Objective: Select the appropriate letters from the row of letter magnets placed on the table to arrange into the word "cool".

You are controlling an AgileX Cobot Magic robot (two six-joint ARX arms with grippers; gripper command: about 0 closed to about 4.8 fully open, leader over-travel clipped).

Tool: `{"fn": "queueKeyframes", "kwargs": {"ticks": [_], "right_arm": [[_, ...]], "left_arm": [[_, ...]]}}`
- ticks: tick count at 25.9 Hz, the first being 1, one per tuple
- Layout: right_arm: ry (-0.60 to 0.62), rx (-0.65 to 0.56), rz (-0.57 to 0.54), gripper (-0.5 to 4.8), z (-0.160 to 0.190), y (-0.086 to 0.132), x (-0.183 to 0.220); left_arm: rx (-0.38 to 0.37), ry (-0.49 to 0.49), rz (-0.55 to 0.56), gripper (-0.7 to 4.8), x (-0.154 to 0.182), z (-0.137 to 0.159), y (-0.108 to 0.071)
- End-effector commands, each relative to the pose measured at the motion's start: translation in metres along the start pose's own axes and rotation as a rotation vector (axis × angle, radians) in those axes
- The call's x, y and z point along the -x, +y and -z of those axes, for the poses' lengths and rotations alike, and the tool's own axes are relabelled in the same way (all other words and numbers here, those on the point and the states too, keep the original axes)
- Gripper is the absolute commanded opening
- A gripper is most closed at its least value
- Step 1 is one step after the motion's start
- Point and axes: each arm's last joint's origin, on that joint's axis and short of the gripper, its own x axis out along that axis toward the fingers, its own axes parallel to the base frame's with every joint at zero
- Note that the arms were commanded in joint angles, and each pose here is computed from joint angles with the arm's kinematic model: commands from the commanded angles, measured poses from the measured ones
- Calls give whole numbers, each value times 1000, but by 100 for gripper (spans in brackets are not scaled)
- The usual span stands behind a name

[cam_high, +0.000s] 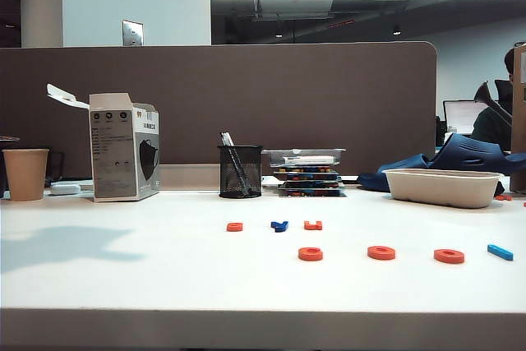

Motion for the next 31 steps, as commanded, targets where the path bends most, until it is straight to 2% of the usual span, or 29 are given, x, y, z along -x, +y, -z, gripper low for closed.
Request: {"fn": "queueKeyframes", "kwargs": {"ticks": [1,2,5,8,10,11,15,18,22,24,26,31], "right_arm": [[-48,12,-7,-2,14,3,13],[-66,16,-8,-2,21,4,18],[-117,-7,-15,-2,34,8,32],[-174,1,-26,-2,52,10,43],[-195,18,-85,-2,67,13,46],[-204,24,-96,-2,73,14,47],[-184,86,-162,-2,99,25,42],[-225,139,-214,-2,113,32,44],[-311,211,-231,-2,135,38,44],[-390,223,-233,-2,145,38,42],[-444,231,-251,-2,159,37,36],[-409,225,-220,-2,191,29,4]], "left_arm": [[9,-153,-90,-5,1,-19,22],[12,-181,-145,-5,1,-23,36],[18,-185,-263,-5,6,-27,72],[85,-149,-405,-5,22,-23,110],[127,-131,-481,-5,40,-15,128],[141,-141,-496,-5,48,-11,131],[131,-170,-507,-5,80,26,117],[120,-227,-457,-5,105,65,97],[86,-303,-432,-5,132,113,80],[60,-340,-384,-5,137,135,75],[46,-372,-383,-5,140,158,73],[42,-392,-345,-5,134,207,73]]}}
